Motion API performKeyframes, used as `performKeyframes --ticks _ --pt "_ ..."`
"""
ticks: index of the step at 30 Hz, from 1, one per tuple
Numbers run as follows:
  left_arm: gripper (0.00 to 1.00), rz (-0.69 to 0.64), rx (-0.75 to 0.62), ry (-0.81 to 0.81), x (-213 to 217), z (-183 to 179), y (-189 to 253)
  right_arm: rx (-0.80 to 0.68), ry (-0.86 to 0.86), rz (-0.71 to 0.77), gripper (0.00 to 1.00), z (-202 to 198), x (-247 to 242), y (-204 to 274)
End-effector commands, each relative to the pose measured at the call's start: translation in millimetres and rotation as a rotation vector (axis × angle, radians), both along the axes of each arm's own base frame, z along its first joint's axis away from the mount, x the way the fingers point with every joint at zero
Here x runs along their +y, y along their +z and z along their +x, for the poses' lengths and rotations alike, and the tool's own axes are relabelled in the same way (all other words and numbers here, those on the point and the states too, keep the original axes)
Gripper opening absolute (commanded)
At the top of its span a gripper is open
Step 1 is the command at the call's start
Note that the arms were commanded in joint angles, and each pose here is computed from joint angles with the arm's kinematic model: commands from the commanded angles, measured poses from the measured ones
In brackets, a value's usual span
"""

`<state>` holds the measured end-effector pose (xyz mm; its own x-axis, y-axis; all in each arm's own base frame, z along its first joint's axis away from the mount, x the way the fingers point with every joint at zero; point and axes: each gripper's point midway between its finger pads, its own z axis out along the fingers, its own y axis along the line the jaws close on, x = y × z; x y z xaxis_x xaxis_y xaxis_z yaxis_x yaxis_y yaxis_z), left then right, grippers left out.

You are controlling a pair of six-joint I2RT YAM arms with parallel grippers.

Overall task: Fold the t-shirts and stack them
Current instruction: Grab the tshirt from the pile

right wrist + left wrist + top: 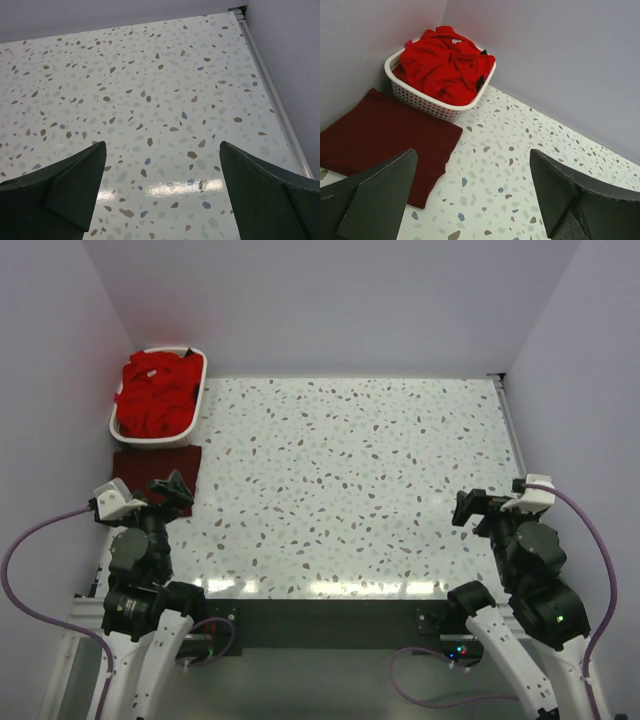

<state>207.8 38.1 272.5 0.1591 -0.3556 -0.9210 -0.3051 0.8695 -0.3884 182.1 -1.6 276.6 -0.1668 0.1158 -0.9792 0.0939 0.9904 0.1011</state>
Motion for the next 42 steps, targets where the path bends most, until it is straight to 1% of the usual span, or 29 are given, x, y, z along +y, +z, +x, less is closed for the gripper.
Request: performKeyframes --ticks 1,6,7,9,10,11,12,13,14,16,17,18,21,22,23,24,25,26,27,29,30,31,33,34,37,38,40,41,42 --pt "1.0 0.023 -0.02 -0.036 -7.1 10.8 8.9 -0.019 0.02 0.007 0.99 5.3 5.4 9.2" --pt "1.0 0.055 0.044 -0.128 -27.0 37.1 13.4 0.026 0.046 0.015 0.99 11.6 14.2 8.0" --pt "1.0 0.064 0.112 -0.152 -33.7 51.1 3.1 0.036 0.055 0.023 0.99 13.0 17.1 7.4" --pt "1.0 0.052 0.153 -0.199 -45.2 64.9 7.6 0.059 0.106 0.06 0.99 17.3 30.9 5.3" --pt "1.0 0.055 0.232 -0.206 -49.3 80.0 -7.0 0.062 0.128 0.074 0.98 19.1 36.5 5.5" --pt "1.0 0.052 0.234 -0.209 -51.6 88.2 4.1 0.068 0.147 0.091 0.99 20.9 42.0 4.5" --pt "1.0 0.056 0.27 -0.203 -52.3 95.8 1.1 0.075 0.188 0.108 0.99 22.5 51.2 4.7" --pt "1.0 0.062 0.354 -0.183 -51.9 112.1 -16.5 0.094 0.205 0.115 0.99 25.4 56.5 1.6" --pt "1.0 0.059 0.347 -0.156 -49.8 122.9 -0.5 0.11 0.229 0.123 0.99 26.6 62.5 -1.2" --pt "1.0 0.085 0.45 -0.072 -37.4 149.1 -18.1 0.134 0.278 0.152 0.99 29.6 75.2 -5.6" --pt "1.0 0.09 0.429 -0.04 -31.6 162.9 -0.4 0.137 0.294 0.162 0.99 29.8 79.1 -5.9" --pt "1.0 0.097 0.493 0.02 -14.7 180.2 -17.0 0.146 0.336 0.176 0.99 28.8 87.3 -6.7" --pt "1.0 0.059 0.457 0.071 9.5 218.1 0.3 0.16 0.393 0.203 0.99 29.7 100.2 -14.6" --pt "1.0 0.055 0.503 0.108 24.3 233.9 -18.0 0.164 0.4 0.211 0.98 29.9 102.3 -16.8" --pt "1.0 0.058 0.469 0.143 32.8 247.6 -1.8 0.179 0.419 0.225 0.99 29.4 107.2 -21.9" --pt "1.0 0.071 0.511 0.157 36.2 265.7 -20.9 0.188 0.424 0.23 0.99 29.3 108.8 -24.8" --pt "1.0 0.069 0.517 0.194 51.8 274.1 -23.3 0.19 0.433 0.232 0.99 29.0 110.4 -25.8" --pt "1.0 0.064 0.481 0.209 57.1 289.0 -8.5 0.209 0.457 0.239 0.99 28.3 115.4 -29.9" --pt "1.0 0.06 0.509 0.227 65.3 303.8 -28.1 0.212 0.464 0.242 0.99 29.1 117.1 -30.5" --pt "1.0 0.056 0.467 0.247 73.4 325.7 -20.4 0.227 0.5 0.252 0.99 27.9 124.3 -31.4" --pt "1.0 0.057 0.48 0.261 79.8 339.1 -37.1 0.243 0.511 0.254 0.99 29.1 127.4 -33.9" --pt "1.0 0.054 0.449 0.27 84.9 349.8 -29.3 0.25 0.521 0.256 0.99 29.1 129.4 -34.2" --pt "0.98 0.045 0.467 0.294 97.6 366.3 -52.3 0.274 0.548 0.264 0.99 28.9 135.3 -37.5" --pt "0.97 0.038 0.445 0.302 102.6 374.8 -48.7 0.283 0.553 0.267 0.99 29.2 136.8 -39.4" --pt "0.84 0.029 0.429 0.31 115.4 392.2 -65.9 0.317 0.58 0.275 0.99 28.0 142.6 -47.0" --pt "0.64 0.04 0.417 0.304 117.2 396.7 -64.1 0.319 0.586 0.276 0.99 28.1 143.8 -47.0" --pt "0.44 0.056 0.399 0.3 118.7 399.2 -56.2 0.327 0.605 0.267 0.99 28.3 146.4 -47.7" --pt "0.26 0.08 0.39 0.274 116.3 400.6 -49.9 0.324 0.61 0.264 0.99 29.0 147.0 -45.7" --pt "0.19 0.089 0.334 0.265 115.1 401.1 -29.0 0.323 0.612 0.263 0.99 29.7 147.5 -45.1"
